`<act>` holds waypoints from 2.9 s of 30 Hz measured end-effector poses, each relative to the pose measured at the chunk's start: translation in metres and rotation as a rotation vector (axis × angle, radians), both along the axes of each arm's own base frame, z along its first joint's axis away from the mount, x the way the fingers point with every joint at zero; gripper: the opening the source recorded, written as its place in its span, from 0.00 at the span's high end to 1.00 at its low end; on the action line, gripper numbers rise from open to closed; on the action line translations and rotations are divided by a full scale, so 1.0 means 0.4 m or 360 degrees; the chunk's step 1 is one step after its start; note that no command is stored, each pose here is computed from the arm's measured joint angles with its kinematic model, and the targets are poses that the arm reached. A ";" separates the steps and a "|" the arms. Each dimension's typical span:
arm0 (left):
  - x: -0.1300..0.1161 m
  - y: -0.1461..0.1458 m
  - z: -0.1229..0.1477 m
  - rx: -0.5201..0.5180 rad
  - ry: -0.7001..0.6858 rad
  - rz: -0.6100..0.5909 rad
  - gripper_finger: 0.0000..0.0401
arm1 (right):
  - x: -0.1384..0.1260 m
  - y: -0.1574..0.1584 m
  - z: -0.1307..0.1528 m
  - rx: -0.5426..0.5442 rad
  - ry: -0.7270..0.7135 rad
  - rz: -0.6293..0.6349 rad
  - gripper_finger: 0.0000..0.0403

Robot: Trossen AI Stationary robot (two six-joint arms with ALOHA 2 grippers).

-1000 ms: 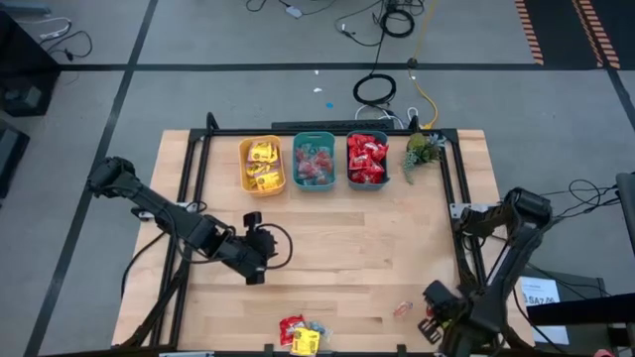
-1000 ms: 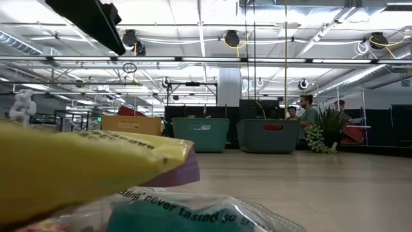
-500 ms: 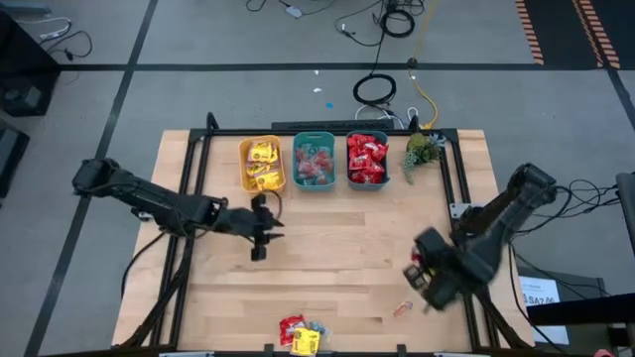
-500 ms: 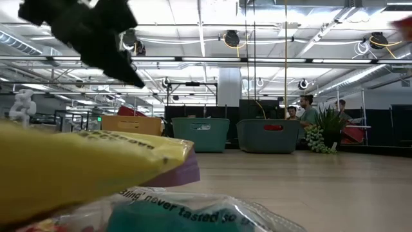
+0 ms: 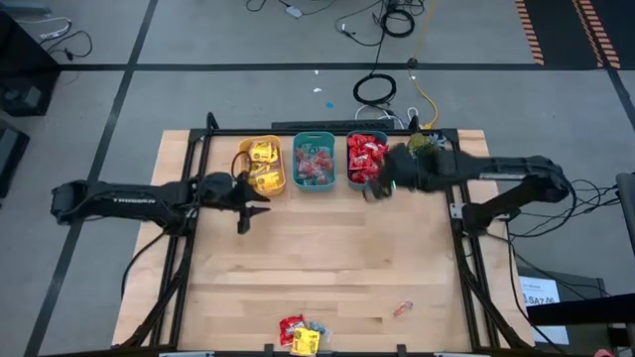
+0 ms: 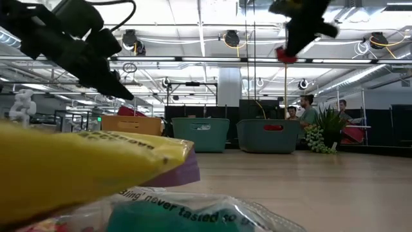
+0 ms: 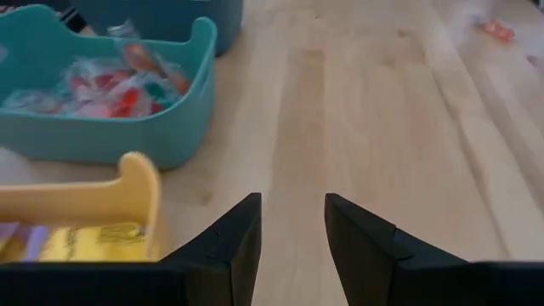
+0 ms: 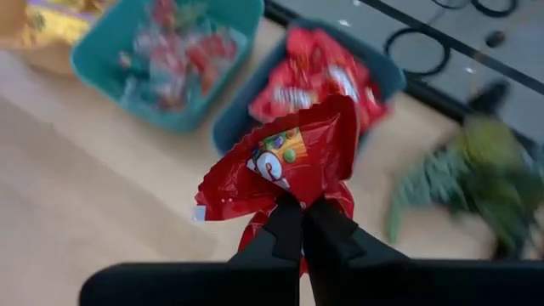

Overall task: Sort candy
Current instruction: Put the red candy into the blue bin, then put the light orange gummy candy into the green bin

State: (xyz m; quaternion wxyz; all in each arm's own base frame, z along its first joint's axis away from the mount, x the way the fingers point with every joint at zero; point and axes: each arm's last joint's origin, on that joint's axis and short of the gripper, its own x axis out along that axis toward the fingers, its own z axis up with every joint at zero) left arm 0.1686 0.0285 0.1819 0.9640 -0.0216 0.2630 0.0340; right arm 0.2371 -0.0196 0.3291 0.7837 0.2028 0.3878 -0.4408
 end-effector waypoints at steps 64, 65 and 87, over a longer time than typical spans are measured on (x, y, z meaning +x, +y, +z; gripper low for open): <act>-0.062 0.034 0.036 -0.0135 -0.0139 0.0046 0.65 | -0.075 0.274 -0.083 0.0912 -0.0094 -0.0404 0.50; -0.062 0.034 0.036 -0.0151 -0.0140 0.0054 0.65 | -0.076 0.300 -0.094 0.0938 -0.0085 -0.0464 0.50; -0.062 0.035 0.036 -0.0111 -0.0137 0.0050 0.65 | -0.025 0.633 -0.389 0.1200 0.0285 -0.0780 0.50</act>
